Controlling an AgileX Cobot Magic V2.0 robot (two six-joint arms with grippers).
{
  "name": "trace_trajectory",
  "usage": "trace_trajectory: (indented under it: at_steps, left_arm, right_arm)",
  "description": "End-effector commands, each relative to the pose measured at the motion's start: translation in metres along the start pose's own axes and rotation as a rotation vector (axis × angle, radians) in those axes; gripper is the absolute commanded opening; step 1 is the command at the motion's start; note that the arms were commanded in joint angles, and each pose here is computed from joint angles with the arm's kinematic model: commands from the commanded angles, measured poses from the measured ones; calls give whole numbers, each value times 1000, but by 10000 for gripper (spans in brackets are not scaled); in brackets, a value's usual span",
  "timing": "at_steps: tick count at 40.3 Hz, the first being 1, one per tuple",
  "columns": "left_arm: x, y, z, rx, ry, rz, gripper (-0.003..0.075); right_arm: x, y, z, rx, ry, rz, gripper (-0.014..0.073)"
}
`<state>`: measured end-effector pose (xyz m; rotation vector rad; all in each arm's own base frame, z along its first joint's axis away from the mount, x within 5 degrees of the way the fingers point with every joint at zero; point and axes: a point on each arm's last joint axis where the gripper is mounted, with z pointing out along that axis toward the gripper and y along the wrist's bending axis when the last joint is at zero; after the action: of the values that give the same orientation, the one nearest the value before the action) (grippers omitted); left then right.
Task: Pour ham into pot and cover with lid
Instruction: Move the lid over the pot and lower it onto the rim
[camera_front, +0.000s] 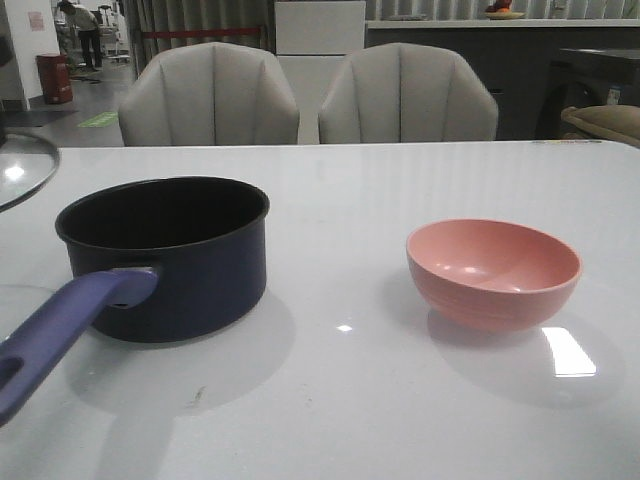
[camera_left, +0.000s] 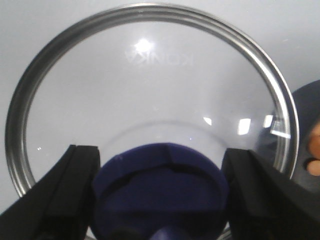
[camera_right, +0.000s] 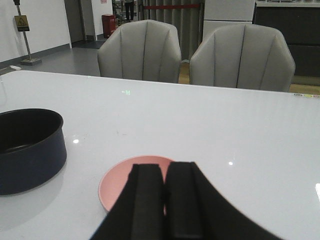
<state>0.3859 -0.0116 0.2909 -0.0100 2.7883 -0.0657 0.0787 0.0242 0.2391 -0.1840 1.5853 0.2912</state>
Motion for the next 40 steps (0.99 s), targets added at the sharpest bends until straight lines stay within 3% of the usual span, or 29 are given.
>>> trace_trajectory:
  at_steps: [1,10,17,27,40]
  left_arm:
    - [-10,-36,-48,54,-154,91,257]
    - [0,-119,-58,141,-165,309,257]
    - [9,-154,-37,145,-80,406,257]
    - [10,-173,-26,152,-32,445,258]
    - [10,-172,-17,127,12,451,262]
  right_arm:
    - [-15,-2,0,29,-76,-5,149]
    - [-15,-2,0,29,-76,-5,149]
    - [-15,-2,0,29,-76,-5,149]
    - [-15,-2,0,29,-76,-5,149]
    - [-15,-2,0,29,-76,-5,149]
